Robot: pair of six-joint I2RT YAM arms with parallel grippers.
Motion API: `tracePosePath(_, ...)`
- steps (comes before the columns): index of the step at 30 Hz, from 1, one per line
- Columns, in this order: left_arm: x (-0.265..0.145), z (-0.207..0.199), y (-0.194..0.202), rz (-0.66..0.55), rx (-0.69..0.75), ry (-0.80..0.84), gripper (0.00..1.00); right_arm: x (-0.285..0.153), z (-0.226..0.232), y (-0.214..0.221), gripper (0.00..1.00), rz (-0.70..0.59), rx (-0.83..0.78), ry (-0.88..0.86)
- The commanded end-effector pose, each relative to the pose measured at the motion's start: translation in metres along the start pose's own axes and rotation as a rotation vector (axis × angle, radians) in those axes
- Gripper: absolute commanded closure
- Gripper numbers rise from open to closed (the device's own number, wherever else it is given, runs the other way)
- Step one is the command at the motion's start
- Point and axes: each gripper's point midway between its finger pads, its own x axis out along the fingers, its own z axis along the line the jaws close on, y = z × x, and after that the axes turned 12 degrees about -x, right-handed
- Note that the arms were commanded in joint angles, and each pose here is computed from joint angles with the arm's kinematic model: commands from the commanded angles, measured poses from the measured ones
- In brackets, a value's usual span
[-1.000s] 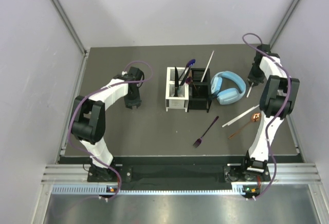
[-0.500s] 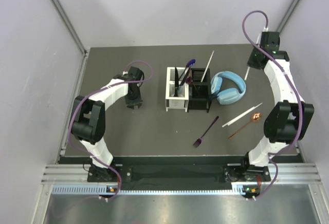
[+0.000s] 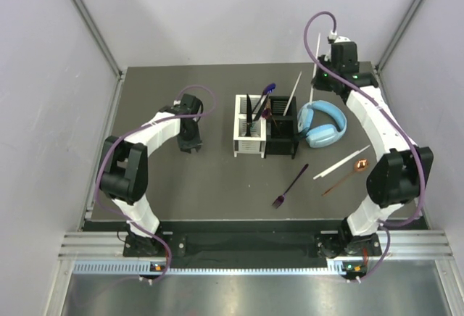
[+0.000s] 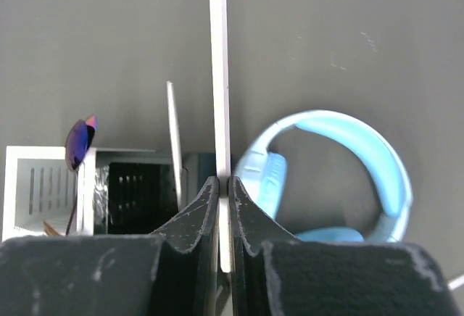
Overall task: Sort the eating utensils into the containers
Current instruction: Pick up the chopstick from the center of the board, then place the chopstick in the container.
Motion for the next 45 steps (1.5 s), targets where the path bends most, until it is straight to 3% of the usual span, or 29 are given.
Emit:
tracePosePath(1, -0.016, -0.002, -0.009, -0.053, -0.008, 0.041, 0.67, 0.02, 0.031, -0.025, 1.0, -0.084, -0.021, -0.056)
tracePosePath(14, -0.015, 0.006, -0.007, -0.06, -0.018, 0.013, 0.67, 0.054, 0.091, -0.015, 1.0, -0.061, -0.077, -0.16)
tracePosePath(22, -0.014, 0.01, -0.004, -0.06, -0.019, 0.002, 0.67, 0.057, 0.1, 0.001, 1.0, -0.032, -0.1, -0.174)
tracePosePath(36, -0.02, 0.018, -0.001, -0.072, 0.001, -0.013, 0.67, 0.076, 0.106, 0.067, 1.0, -0.031, -0.124, -0.175)
tracePosePath(43, -0.022, 0.016, -0.002, -0.074, -0.003, -0.003, 0.67, 0.056, 0.096, 0.077, 1.0, -0.013, -0.137, -0.159)
tracePosePath(45, -0.021, 0.015, -0.001, -0.07, -0.009, 0.002, 0.67, 0.047, 0.096, 0.073, 0.94, -0.028, -0.143, -0.162)
